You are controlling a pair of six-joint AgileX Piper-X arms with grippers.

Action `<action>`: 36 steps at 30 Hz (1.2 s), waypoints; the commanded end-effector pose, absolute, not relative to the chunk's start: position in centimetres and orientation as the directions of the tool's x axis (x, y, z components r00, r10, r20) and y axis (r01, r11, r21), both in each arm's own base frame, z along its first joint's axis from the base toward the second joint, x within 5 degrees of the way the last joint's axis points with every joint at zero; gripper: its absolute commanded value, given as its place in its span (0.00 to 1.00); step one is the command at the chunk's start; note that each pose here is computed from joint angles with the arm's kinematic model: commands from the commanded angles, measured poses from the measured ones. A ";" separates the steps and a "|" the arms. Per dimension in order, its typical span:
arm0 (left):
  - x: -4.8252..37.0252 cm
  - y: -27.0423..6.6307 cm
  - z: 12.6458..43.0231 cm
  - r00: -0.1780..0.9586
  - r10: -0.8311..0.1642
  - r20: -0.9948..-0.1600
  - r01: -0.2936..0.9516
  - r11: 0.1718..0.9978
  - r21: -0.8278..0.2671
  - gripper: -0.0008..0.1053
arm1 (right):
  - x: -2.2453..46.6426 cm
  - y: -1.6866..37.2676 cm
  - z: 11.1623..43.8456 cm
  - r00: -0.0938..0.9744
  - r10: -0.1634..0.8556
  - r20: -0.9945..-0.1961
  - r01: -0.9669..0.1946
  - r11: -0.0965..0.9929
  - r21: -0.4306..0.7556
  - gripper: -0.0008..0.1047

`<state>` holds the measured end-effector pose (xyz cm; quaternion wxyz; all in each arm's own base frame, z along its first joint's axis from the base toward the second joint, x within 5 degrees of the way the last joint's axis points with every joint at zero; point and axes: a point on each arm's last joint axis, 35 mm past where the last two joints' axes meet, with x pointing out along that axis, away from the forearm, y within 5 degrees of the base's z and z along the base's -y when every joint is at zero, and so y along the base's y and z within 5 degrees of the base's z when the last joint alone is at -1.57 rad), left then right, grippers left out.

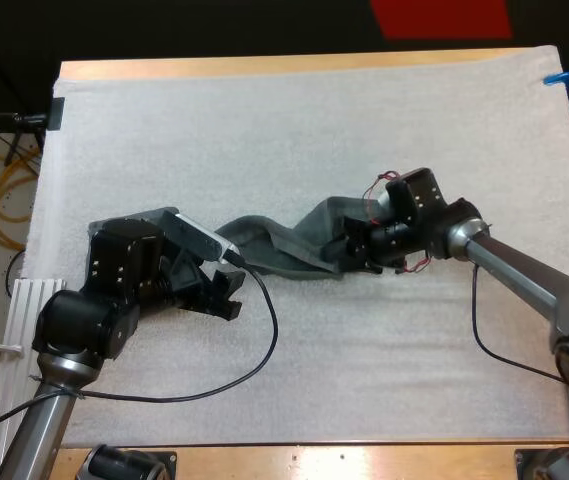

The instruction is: Pick towel from pile fold and stack

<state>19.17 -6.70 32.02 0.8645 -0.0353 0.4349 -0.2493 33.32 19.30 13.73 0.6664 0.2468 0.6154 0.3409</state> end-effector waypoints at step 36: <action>19.1 -6.7 32.4 0.504 -0.465 -0.727 0.405 0.872 -0.277 0.59 | 34.3 24.5 16.1 0.210 0.804 -0.556 -0.438 0.586 0.682 0.01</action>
